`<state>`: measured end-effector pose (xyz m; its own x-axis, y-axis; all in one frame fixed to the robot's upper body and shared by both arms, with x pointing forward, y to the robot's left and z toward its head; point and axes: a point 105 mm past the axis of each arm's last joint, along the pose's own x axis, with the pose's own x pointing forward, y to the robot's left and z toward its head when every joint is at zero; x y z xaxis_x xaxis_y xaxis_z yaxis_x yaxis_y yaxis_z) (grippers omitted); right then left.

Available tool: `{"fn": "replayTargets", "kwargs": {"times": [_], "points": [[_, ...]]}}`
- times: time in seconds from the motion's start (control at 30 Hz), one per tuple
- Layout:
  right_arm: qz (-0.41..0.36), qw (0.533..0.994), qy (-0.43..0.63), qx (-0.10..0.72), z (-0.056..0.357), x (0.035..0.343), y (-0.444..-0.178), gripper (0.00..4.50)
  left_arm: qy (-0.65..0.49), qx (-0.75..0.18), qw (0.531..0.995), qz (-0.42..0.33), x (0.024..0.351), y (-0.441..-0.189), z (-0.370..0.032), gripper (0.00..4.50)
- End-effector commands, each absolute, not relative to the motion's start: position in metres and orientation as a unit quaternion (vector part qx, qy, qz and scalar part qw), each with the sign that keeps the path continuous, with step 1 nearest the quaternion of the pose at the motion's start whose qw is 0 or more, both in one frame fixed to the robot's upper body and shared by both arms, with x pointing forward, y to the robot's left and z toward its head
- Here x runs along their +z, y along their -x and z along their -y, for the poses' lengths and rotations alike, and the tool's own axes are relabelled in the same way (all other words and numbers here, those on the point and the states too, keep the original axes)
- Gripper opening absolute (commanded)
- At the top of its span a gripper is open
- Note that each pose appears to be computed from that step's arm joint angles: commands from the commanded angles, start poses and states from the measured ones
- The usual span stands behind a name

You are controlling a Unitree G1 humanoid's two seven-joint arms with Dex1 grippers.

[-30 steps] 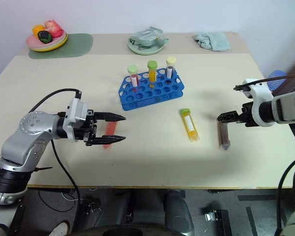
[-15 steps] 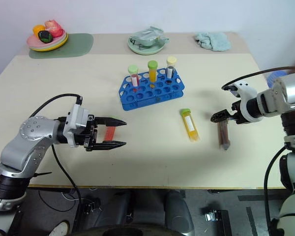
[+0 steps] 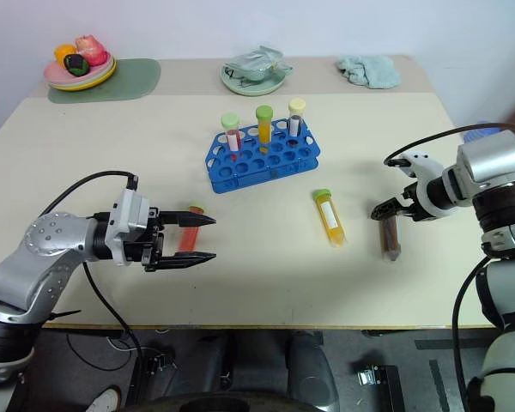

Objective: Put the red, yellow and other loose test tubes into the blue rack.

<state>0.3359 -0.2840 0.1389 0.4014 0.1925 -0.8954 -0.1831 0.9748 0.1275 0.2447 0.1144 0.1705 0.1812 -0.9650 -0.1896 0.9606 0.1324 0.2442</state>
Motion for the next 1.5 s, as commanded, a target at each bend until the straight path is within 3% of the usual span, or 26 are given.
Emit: {"fn": "replayTargets", "kwargs": {"times": [0.03,0.13,0.2,0.3,0.8,0.97,1.13,1.27,1.37,1.5], "points": [[-0.519,0.846,0.000,0.120,0.280,0.150,-0.341,2.32,-0.171,-0.636,0.752,0.026,0.182,-0.241,-0.116,2.91],[-0.521,0.845,0.003,0.125,0.278,0.148,-0.341,2.32,-0.170,-0.636,0.753,0.026,0.183,-0.240,-0.116,2.91],[-0.522,0.844,0.004,0.126,0.277,0.146,-0.341,1.91,-0.170,-0.635,0.753,0.025,0.183,-0.240,-0.116,2.91],[-0.520,0.845,0.006,0.128,0.276,0.144,-0.343,0.83,-0.172,-0.634,0.753,0.025,0.184,-0.240,-0.116,2.91],[-0.504,0.851,0.018,0.143,0.270,0.138,-0.346,0.76,-0.174,-0.627,0.758,0.030,0.185,-0.243,-0.114,2.91],[-0.461,0.872,0.020,0.162,0.262,0.155,-0.353,0.76,-0.176,-0.621,0.763,0.031,0.185,-0.243,-0.115,2.91],[-0.289,0.919,-0.038,0.266,0.213,0.211,-0.373,0.76,-0.174,-0.611,0.772,0.032,0.186,-0.245,-0.117,2.91],[-0.191,0.930,-0.069,0.305,0.195,0.232,-0.376,0.76,-0.171,-0.605,0.777,0.035,0.188,-0.246,-0.117,2.91],[-0.047,0.927,-0.136,0.347,0.182,0.259,-0.377,0.76,-0.166,-0.599,0.782,0.037,0.188,-0.245,-0.115,2.91],[0.135,0.922,-0.141,0.335,0.173,0.273,-0.376,0.76,-0.163,-0.590,0.790,0.034,0.186,-0.245,-0.116,2.91]]}}
